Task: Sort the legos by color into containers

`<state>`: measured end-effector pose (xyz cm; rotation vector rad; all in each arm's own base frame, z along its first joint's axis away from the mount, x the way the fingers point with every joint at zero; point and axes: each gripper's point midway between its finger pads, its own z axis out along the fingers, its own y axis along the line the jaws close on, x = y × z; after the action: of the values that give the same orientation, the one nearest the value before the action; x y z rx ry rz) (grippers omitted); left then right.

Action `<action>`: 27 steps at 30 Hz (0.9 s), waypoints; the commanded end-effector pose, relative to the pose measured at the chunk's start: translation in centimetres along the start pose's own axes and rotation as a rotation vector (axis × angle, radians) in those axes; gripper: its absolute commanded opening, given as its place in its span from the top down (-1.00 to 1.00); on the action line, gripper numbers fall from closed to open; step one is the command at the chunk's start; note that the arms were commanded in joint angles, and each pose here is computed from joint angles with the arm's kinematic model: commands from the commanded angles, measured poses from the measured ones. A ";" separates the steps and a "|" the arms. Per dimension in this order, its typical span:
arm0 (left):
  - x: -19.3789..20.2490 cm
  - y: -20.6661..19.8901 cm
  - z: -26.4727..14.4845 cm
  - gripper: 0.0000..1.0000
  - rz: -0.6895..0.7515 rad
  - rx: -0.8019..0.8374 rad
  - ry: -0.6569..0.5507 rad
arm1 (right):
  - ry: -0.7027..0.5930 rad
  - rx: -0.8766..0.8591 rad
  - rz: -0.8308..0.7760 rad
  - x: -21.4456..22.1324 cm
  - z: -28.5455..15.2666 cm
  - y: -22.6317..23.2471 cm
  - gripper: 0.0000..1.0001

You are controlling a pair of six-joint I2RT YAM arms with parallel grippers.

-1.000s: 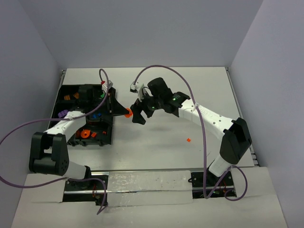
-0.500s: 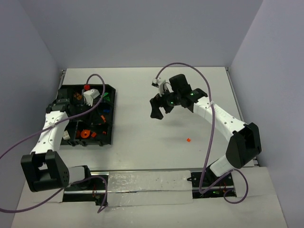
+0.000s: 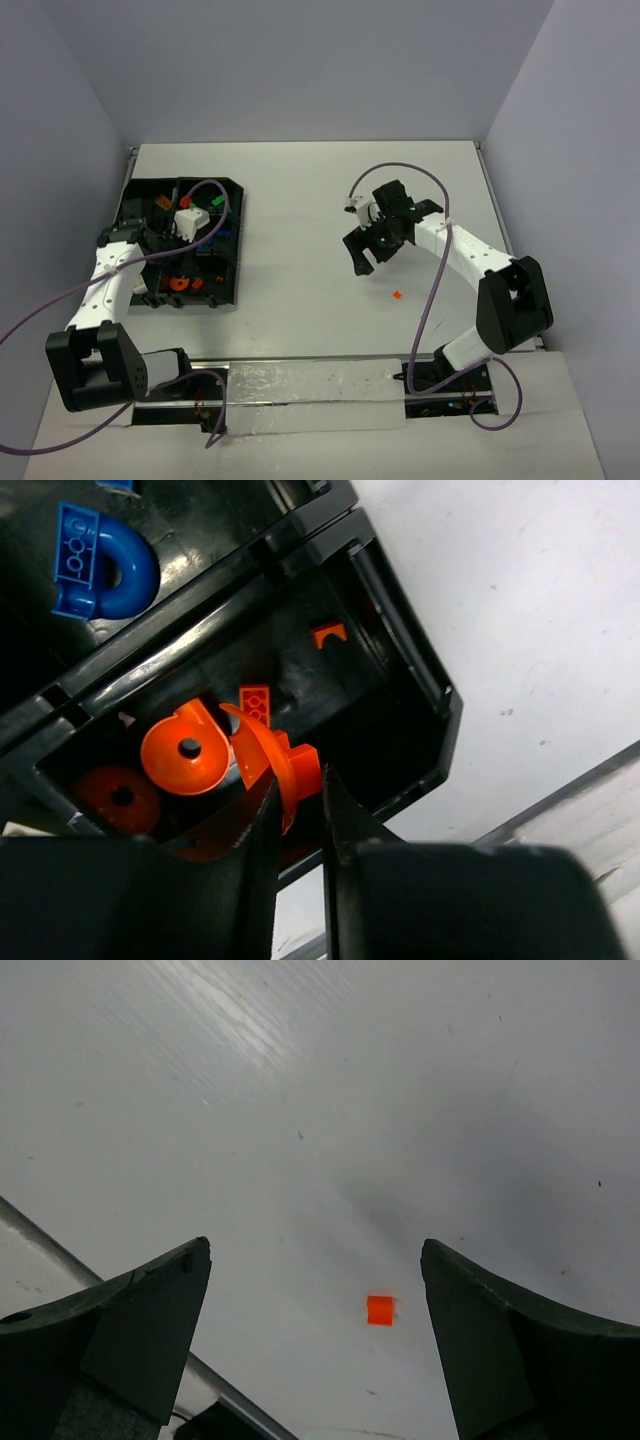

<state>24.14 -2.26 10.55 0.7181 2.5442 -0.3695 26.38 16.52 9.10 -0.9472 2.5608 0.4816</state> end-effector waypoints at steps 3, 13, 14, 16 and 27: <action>-0.3 1.0 -0.6 0.06 0.052 -0.053 -0.009 | 0.078 0.145 0.007 3.3 -1.2 -2.8 -0.74; -2.5 1.1 -2.2 -0.09 0.093 -0.074 -0.087 | 0.211 0.242 0.046 7.5 -0.8 -5.1 -0.35; -3.0 1.0 -2.5 -0.10 0.096 -0.075 -0.105 | 0.223 0.245 0.052 8.0 -0.8 -5.2 -0.30; -3.5 0.8 -2.7 -0.11 0.102 -0.068 -0.126 | 0.235 0.237 0.057 8.4 -0.7 -5.2 -0.26; -4.8 0.2 -3.2 -0.20 0.122 -0.024 -0.158 | 0.283 0.184 0.039 9.5 0.2 -4.8 -0.06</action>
<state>25.85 -2.37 13.67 0.7736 2.4206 -0.3244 23.29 8.17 4.04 -0.9269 2.8040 0.1072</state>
